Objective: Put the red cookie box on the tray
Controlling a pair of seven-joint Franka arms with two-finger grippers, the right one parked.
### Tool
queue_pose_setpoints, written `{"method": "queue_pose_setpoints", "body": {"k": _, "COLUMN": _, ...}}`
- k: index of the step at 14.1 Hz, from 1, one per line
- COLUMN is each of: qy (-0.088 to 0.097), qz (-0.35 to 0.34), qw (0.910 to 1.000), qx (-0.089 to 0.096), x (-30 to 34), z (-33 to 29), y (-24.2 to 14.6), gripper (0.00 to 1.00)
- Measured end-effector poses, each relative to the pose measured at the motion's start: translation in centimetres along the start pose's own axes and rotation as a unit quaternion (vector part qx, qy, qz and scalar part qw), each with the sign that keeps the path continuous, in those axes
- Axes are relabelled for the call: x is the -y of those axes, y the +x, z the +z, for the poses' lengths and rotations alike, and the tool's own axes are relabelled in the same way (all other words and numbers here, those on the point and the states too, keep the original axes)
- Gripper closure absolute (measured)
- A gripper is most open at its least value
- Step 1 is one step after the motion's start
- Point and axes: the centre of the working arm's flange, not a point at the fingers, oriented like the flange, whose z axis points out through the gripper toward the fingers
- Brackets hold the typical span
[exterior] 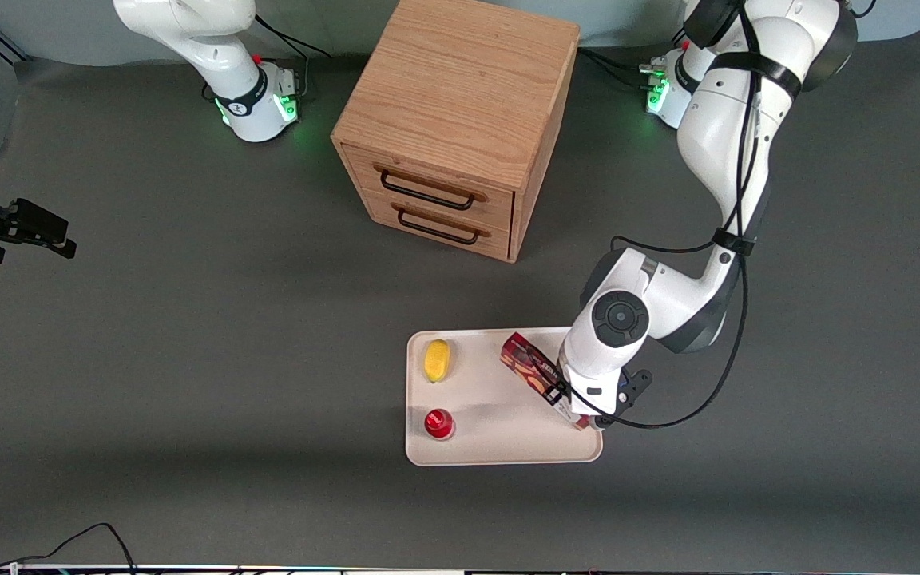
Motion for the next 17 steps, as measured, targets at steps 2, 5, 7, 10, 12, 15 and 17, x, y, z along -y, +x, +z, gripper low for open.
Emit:
{"method": "queue_pose_setpoints", "body": {"k": 2, "qy": -0.002, "qz": 0.000, "qw": 1.0000, "qx": -0.004, "x": 0.0, "z": -0.4, "y": 0.4, "gripper": 0.35}}
{"method": "queue_pose_setpoints", "body": {"k": 5, "qy": -0.004, "qz": -0.006, "qw": 0.9999, "qx": -0.009, "x": 0.1, "z": -1.9, "y": 1.7, "gripper": 0.04}}
{"method": "queue_pose_setpoints", "body": {"k": 7, "qy": -0.003, "qz": -0.011, "qw": 0.9998, "qx": -0.014, "x": 0.2, "z": -4.2, "y": 2.7, "gripper": 0.00}}
{"method": "queue_pose_setpoints", "body": {"k": 10, "qy": 0.005, "qz": -0.007, "qw": 0.9996, "qx": -0.027, "x": 1.1, "z": -12.0, "y": 4.2, "gripper": 0.00}}
{"method": "queue_pose_setpoints", "body": {"k": 12, "qy": 0.019, "qz": 0.010, "qw": 0.9992, "qx": -0.033, "x": 3.2, "z": -18.0, "y": 6.1, "gripper": 0.00}}
{"method": "queue_pose_setpoints", "body": {"k": 15, "qy": 0.036, "qz": 0.034, "qw": 0.9979, "qx": -0.041, "x": 6.7, "z": -25.6, "y": 7.9, "gripper": 0.00}}
{"method": "queue_pose_setpoints", "body": {"k": 17, "qy": 0.052, "qz": 0.067, "qw": 0.9956, "qx": -0.041, "x": 9.0, "z": -29.9, "y": 8.2, "gripper": 0.00}}
